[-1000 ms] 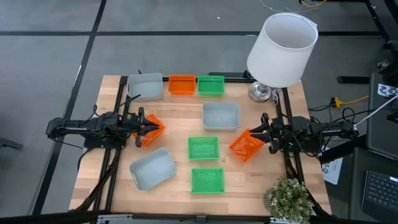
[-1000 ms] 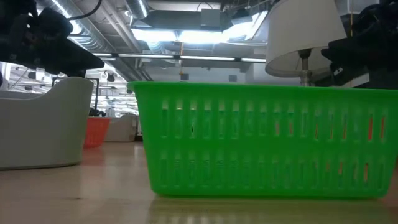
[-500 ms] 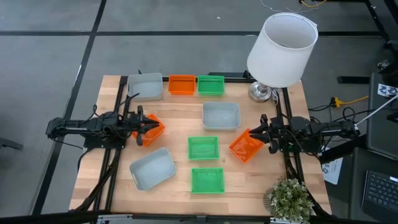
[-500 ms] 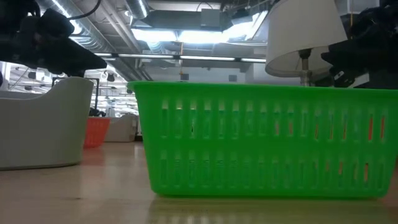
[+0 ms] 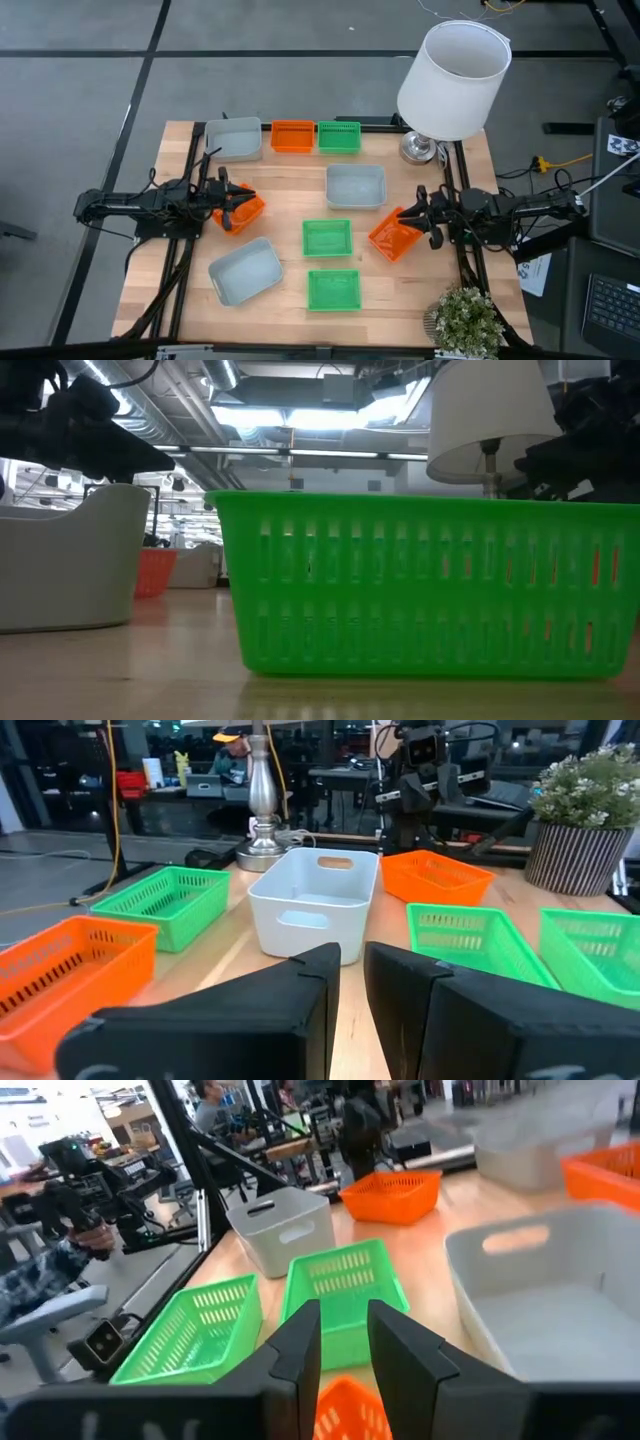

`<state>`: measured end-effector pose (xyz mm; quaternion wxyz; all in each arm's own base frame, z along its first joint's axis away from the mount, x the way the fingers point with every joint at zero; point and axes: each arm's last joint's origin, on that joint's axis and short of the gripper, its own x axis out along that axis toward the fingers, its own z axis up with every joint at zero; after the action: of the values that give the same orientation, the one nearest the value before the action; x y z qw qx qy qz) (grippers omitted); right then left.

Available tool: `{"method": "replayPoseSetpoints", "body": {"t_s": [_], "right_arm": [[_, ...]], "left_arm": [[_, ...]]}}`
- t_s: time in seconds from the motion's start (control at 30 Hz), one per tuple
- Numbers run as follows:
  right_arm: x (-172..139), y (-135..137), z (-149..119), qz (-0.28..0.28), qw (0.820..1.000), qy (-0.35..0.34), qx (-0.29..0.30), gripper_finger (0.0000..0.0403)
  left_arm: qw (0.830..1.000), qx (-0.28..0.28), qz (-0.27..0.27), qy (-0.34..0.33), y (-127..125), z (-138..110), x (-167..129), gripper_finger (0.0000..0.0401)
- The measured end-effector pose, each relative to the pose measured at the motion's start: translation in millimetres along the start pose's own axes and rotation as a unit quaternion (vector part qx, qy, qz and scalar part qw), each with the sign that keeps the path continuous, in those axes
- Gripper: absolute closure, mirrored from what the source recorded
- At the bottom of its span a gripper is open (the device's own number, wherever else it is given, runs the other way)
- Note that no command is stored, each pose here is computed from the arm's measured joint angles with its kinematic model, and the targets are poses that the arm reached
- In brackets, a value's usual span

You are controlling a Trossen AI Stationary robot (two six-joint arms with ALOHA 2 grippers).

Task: Stack baskets by color
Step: Stack the bottom left orange bin on the top orange bin

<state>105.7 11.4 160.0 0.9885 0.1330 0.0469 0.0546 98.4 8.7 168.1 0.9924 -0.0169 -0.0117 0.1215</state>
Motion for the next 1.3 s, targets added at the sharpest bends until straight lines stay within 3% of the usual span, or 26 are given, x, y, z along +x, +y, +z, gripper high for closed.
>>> {"method": "replayPoseSetpoints", "body": {"t_s": [0.17, 0.33, 0.9, 1.13, 1.3], "right_arm": [[0, 2, 7, 0.007, 0.994, -0.035, -0.104, 0.0315], [-1, 4, 13, 0.005, 0.977, -0.069, -0.204, 0.0315], [-1, 3, 10, 0.005, 0.981, -0.052, -0.186, 0.0315], [0, 1, 5, 0.004, 0.995, -0.024, -0.099, 0.0315], [0, 1, 6, 0.005, 0.997, -0.030, -0.078, 0.0315]], "left_arm": [[0.999, -0.042, -0.001, 0.000, 0, 0, 0, 0.0359], [0.994, -0.108, -0.002, 0.001, 0, 0, 0, 0.0359], [0.992, -0.116, 0.006, 0.051, -1, -9, 6, 0.0359], [0.991, -0.106, 0.011, 0.082, -2, -14, 9, 0.0359], [0.990, -0.102, 0.012, 0.092, -2, -16, 10, 0.0359]]}}
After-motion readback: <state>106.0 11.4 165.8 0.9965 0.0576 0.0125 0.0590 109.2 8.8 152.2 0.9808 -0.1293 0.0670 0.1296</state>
